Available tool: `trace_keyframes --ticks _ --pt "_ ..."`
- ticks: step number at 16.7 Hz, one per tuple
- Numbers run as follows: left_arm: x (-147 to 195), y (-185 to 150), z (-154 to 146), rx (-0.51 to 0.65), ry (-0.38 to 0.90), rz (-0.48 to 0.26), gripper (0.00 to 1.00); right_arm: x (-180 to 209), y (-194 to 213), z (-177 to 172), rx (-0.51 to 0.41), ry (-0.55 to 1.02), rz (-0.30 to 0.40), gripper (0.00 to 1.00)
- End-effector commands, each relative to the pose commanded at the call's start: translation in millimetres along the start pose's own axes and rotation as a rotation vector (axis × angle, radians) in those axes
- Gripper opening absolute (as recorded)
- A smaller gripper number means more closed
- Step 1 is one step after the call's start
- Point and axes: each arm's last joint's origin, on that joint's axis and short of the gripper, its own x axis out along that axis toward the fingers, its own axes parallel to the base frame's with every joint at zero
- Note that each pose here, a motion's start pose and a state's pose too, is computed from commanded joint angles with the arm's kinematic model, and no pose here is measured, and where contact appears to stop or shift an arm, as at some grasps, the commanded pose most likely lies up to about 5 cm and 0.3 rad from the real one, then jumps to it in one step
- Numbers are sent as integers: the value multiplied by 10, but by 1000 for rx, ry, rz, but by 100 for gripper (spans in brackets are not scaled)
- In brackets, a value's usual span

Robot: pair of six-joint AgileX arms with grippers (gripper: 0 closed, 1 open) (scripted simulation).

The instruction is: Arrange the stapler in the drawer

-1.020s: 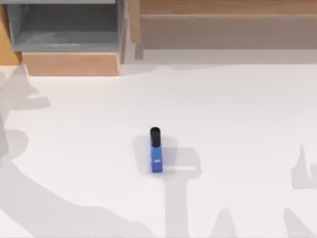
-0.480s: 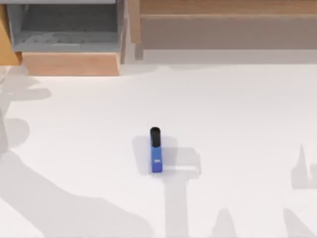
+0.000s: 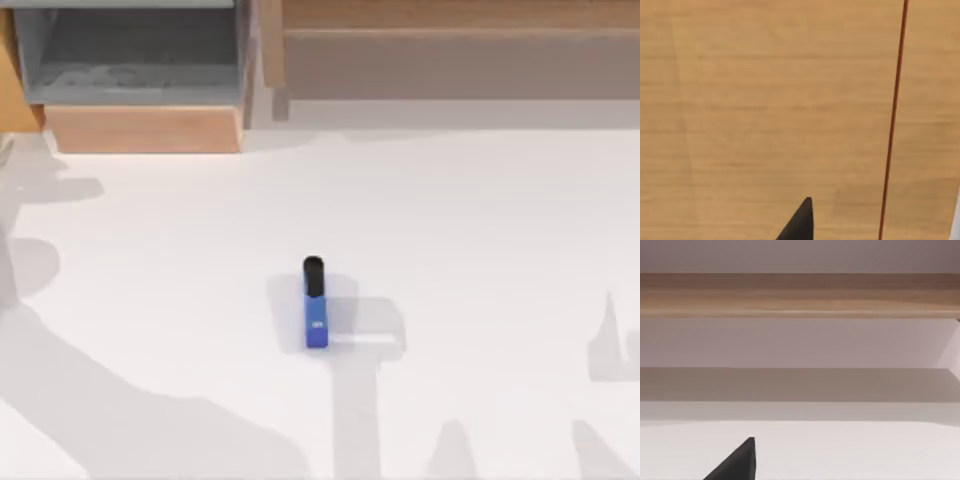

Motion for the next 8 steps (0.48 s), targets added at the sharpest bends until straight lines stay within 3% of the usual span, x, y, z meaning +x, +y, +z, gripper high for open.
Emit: trace_keyframes --ticks 6,8 --pt "0 0 0 0 0 0 2 0 0 0 0 0 0 100" --pt "0 0 0 0 0 0 0 0 0 0 0 0 0 100"
